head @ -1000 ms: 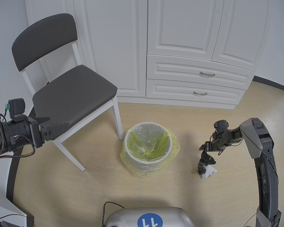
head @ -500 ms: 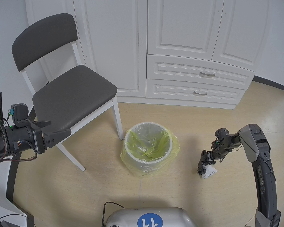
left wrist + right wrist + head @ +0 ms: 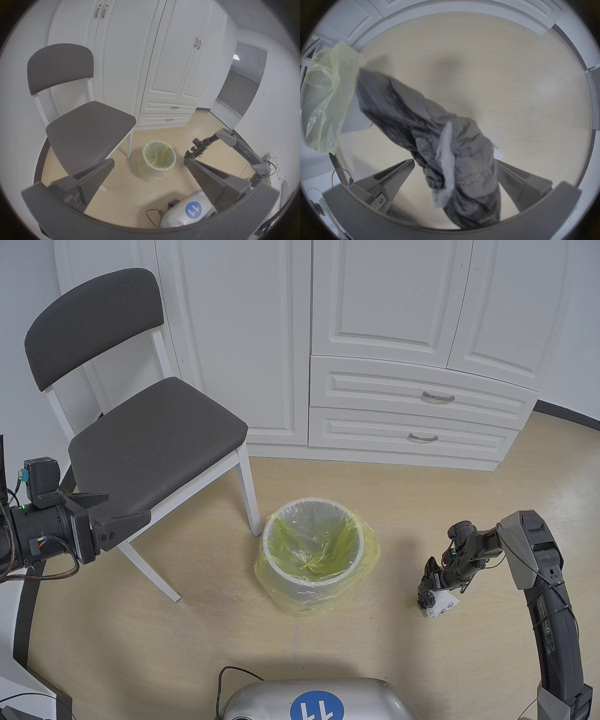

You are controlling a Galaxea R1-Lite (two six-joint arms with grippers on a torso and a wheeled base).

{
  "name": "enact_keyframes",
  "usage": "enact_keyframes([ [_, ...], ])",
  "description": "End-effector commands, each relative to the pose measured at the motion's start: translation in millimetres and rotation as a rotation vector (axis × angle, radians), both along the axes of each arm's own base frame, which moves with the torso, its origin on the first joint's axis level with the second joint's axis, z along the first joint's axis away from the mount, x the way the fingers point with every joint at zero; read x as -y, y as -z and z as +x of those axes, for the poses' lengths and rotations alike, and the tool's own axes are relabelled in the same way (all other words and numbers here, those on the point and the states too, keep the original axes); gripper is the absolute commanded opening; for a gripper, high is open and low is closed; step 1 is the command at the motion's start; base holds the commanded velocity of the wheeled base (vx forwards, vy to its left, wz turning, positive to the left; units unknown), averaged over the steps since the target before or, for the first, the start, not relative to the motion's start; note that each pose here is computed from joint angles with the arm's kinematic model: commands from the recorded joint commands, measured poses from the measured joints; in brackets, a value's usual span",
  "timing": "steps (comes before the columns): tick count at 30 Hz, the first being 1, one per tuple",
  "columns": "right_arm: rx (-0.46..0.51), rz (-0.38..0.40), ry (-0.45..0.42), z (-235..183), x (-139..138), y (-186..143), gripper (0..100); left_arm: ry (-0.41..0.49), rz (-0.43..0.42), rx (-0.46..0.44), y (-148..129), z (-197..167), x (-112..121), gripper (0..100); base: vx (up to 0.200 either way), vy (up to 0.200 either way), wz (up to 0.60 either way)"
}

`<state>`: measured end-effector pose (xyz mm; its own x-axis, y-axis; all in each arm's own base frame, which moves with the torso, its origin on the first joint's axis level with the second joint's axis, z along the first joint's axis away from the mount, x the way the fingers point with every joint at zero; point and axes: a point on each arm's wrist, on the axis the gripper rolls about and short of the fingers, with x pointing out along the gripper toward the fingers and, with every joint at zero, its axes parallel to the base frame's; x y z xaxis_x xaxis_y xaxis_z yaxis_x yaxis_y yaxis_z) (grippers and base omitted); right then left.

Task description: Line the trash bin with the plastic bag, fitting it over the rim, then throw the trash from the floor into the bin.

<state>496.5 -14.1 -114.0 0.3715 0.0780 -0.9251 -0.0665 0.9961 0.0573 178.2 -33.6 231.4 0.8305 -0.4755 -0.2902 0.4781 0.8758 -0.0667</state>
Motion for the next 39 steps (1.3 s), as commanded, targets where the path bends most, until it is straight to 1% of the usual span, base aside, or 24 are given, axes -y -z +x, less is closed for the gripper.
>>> enact_keyframes([
  [1, -0.021, 0.002, -0.007, -2.2, -3.3, 11.7, 100, -0.001, 0.0, 0.001, 1.3, -0.3, -0.3, 100, 0.0, 0.0, 0.0],
  [5, -0.013, 0.008, -0.006, -1.6, -4.2, 13.5, 100, -0.003, -0.003, 0.014, 0.8, -1.2, -0.5, 100, 0.0, 0.0, 0.0],
  [9, 0.024, 0.012, 0.008, 1.8, -4.8, 15.5, 100, -0.005, -0.004, 0.018, 1.8, -0.3, -0.7, 100, 0.0, 0.0, 0.0],
  [23, 0.026, 0.016, 0.022, 2.0, -4.8, 16.1, 100, -0.003, -0.004, 0.027, 1.5, -3.5, -0.8, 100, 0.0, 0.0, 0.0],
  [24, 0.024, 0.016, 0.022, 1.9, -4.8, 16.2, 0, -0.003, -0.004, 0.027, 1.6, -3.9, -0.9, 100, 0.0, 0.0, 0.0],
  [34, 0.027, 0.005, 0.026, 2.2, -4.5, 15.4, 0, 0.005, -0.001, 0.012, 5.3, -3.2, 0.4, 100, 0.0, 0.0, 0.0],
  [37, 0.031, -0.035, 0.042, 2.6, -4.3, 15.9, 0, 0.019, 0.0, 0.011, 6.4, -4.7, 2.8, 100, 0.0, 0.0, 0.0],
  [39, 0.074, -0.082, 0.066, 6.4, -8.3, 16.9, 0, 0.029, 0.001, 0.011, 6.6, -6.2, 4.0, 100, 0.0, 0.0, 0.0],
])
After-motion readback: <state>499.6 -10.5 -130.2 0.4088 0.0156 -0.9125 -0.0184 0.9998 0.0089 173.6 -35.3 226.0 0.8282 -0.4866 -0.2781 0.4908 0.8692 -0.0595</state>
